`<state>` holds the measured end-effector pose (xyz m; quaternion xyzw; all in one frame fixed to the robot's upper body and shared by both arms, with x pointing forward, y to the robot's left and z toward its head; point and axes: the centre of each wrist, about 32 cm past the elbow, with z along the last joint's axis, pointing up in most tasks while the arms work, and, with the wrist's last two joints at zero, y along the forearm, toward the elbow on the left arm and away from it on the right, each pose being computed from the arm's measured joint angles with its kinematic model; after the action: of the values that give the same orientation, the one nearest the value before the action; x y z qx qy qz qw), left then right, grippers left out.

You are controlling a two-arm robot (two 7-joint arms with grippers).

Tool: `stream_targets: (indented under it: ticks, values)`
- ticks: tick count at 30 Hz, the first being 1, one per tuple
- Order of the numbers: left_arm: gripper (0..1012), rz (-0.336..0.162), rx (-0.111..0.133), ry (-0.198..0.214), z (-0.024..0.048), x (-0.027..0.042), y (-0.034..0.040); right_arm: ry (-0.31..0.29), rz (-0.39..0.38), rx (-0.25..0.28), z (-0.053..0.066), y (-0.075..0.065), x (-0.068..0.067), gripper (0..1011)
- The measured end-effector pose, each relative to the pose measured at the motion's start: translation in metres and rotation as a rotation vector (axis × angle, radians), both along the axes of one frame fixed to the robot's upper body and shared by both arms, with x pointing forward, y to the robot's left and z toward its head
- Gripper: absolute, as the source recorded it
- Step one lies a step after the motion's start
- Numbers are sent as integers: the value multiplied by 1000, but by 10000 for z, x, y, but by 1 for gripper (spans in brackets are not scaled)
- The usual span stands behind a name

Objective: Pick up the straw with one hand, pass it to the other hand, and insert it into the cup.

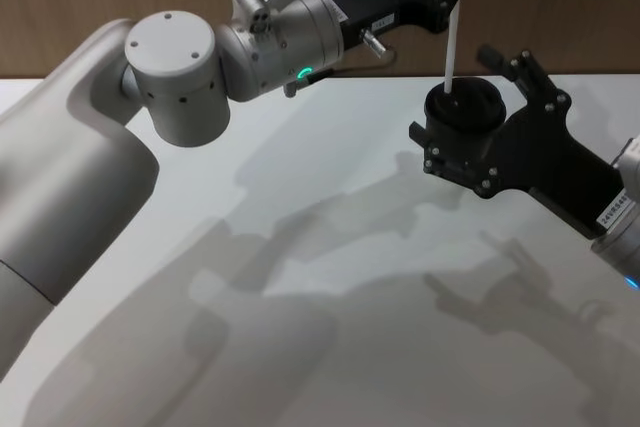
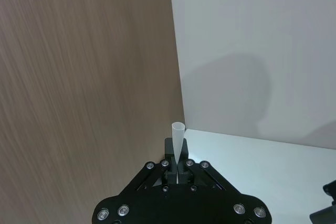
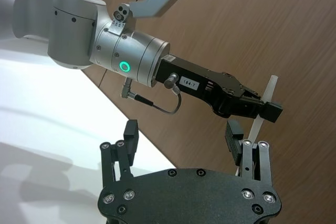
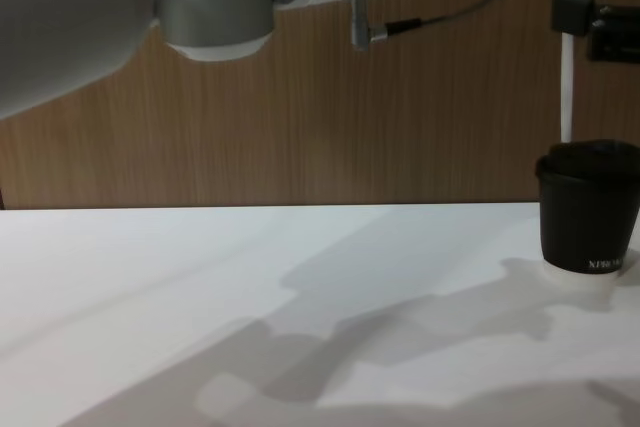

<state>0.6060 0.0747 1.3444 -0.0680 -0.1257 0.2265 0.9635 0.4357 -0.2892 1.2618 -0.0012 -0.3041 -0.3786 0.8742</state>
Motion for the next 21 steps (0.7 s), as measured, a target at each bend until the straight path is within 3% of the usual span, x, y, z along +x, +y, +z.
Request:
stream_targets:
  ticks: [21]
  values:
    - [12, -5, 26, 29, -13, 39, -37, 0, 0, 0, 0, 0, 0, 1001]
